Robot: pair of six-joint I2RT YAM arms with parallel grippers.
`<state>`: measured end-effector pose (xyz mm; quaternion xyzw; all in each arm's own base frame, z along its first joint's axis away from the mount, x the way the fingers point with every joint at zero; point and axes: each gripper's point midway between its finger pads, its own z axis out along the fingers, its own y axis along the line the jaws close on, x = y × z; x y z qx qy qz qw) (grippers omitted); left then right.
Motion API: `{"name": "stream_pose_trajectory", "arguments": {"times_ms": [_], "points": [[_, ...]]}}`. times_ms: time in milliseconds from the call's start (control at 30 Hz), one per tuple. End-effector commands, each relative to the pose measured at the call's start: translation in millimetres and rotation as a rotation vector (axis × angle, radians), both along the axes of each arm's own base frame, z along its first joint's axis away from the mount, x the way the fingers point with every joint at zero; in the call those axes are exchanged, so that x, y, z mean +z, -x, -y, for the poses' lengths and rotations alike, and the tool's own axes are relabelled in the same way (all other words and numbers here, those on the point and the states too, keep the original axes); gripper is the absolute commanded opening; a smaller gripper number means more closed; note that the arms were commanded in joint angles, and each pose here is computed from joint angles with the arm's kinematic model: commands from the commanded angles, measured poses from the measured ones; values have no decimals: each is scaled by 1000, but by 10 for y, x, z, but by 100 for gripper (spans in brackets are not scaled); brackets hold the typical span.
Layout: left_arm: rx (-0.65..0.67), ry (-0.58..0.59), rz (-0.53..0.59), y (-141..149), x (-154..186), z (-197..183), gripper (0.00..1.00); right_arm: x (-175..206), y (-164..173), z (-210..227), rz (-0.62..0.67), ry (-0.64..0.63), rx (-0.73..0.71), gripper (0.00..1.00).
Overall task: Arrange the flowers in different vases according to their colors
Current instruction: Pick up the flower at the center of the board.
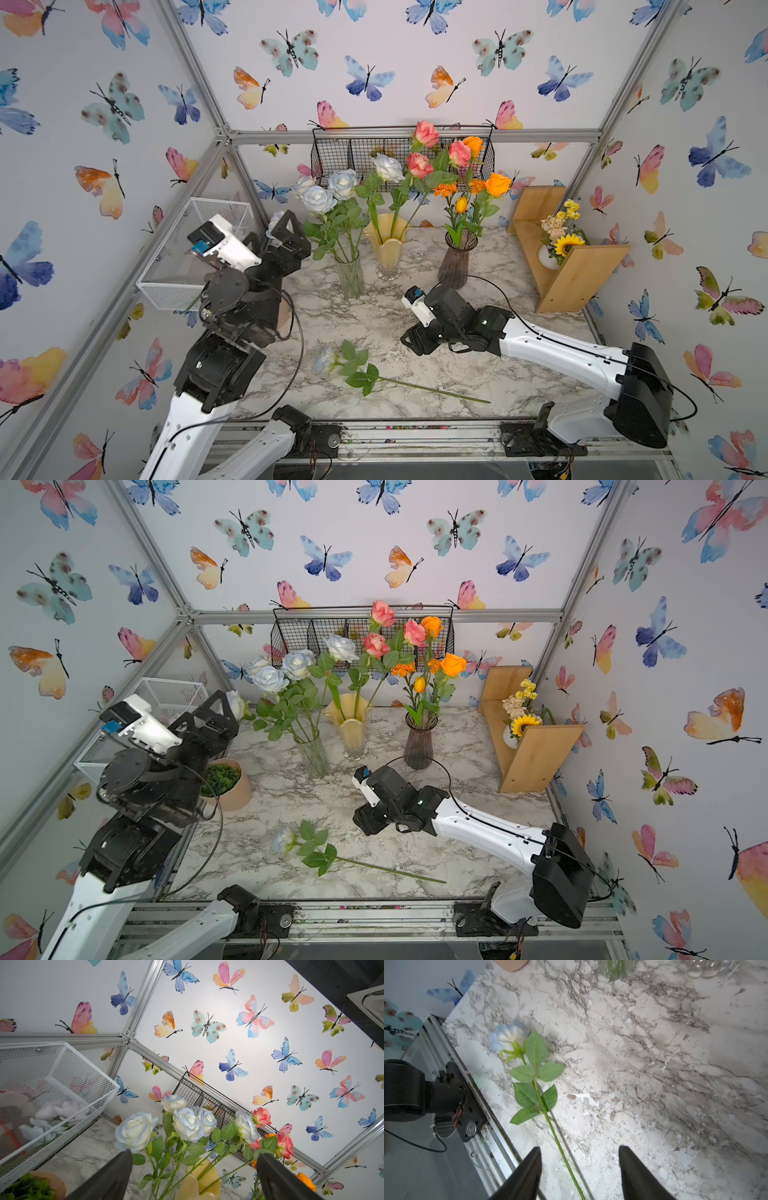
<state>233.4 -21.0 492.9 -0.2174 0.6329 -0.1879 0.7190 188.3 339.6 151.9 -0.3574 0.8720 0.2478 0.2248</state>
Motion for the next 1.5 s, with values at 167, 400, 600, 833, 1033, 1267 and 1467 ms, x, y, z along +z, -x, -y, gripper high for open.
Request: {"name": "stream_pose_trajectory", "arguments": {"times_ms": [167,400,600,833,1033,1267,1467], "points": [[18,-109,-179,353,-788,-219,99,-250,295,58,-3,157,100,61],[-49,-208,-280,414,-1147,-144,99,-548,448,-58,10,284,212,55],[-87,-242,-328,511,-1371,-135,99,-757,584,-331,4,324,326,43],[-73,-237,-349,591,-1592,-200,99,-1012,762,-514,-3,398,409,40],[-89,-225,-337,569,-1622,-161,99,-1190,849,-531,-17,440,429,40],[-91,-208,-344,521,-1701,-128,99,-1308,788,-549,3,474,419,33],[-90,-197,-348,520,-1712,-130,99,-1310,727,-558,31,494,414,29]]}}
